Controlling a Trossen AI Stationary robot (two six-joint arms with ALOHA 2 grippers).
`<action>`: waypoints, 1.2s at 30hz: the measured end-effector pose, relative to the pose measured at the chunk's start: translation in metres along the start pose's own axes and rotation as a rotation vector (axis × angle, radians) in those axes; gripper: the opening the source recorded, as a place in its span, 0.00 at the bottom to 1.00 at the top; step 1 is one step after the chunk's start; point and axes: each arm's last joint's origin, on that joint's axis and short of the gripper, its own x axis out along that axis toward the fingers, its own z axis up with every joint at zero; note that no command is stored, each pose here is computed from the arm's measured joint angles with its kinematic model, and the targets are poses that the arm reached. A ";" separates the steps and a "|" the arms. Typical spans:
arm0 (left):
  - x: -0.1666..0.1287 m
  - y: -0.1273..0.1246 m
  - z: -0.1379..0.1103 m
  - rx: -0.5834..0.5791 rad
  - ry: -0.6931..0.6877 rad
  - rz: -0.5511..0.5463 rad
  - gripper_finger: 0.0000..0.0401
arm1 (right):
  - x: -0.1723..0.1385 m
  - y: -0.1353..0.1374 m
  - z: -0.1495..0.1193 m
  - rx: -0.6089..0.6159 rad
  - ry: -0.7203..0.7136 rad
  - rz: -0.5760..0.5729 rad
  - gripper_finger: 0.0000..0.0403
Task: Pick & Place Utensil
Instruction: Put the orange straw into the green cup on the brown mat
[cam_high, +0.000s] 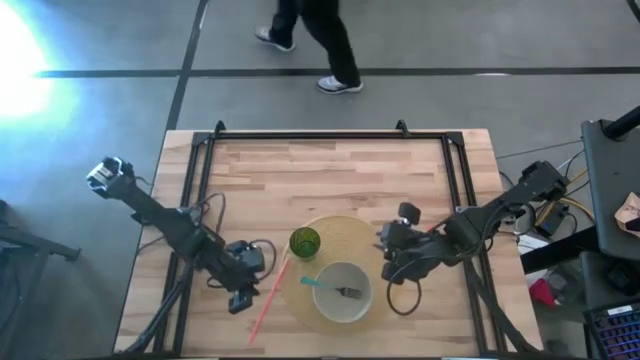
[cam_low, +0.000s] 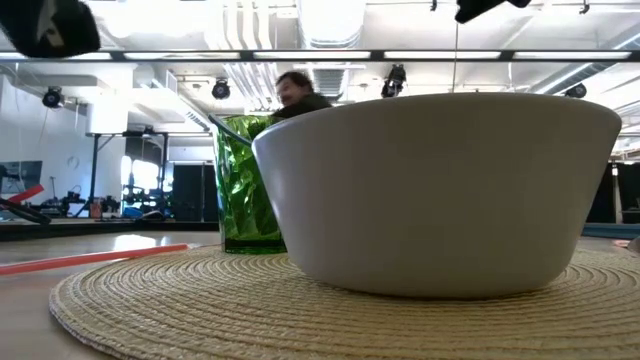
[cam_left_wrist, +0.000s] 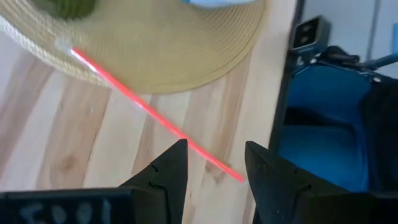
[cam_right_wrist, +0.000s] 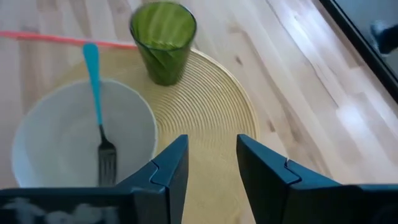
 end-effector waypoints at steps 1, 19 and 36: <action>0.004 -0.001 -0.001 -0.012 0.010 0.009 0.38 | 0.000 -0.001 -0.001 -0.004 0.009 -0.008 0.32; 0.058 -0.012 -0.024 -0.310 0.094 0.174 0.38 | 0.001 -0.003 -0.004 0.015 0.039 -0.035 0.32; 0.094 -0.013 -0.021 -0.376 -0.066 0.234 0.38 | 0.005 -0.004 -0.009 0.040 0.052 -0.047 0.30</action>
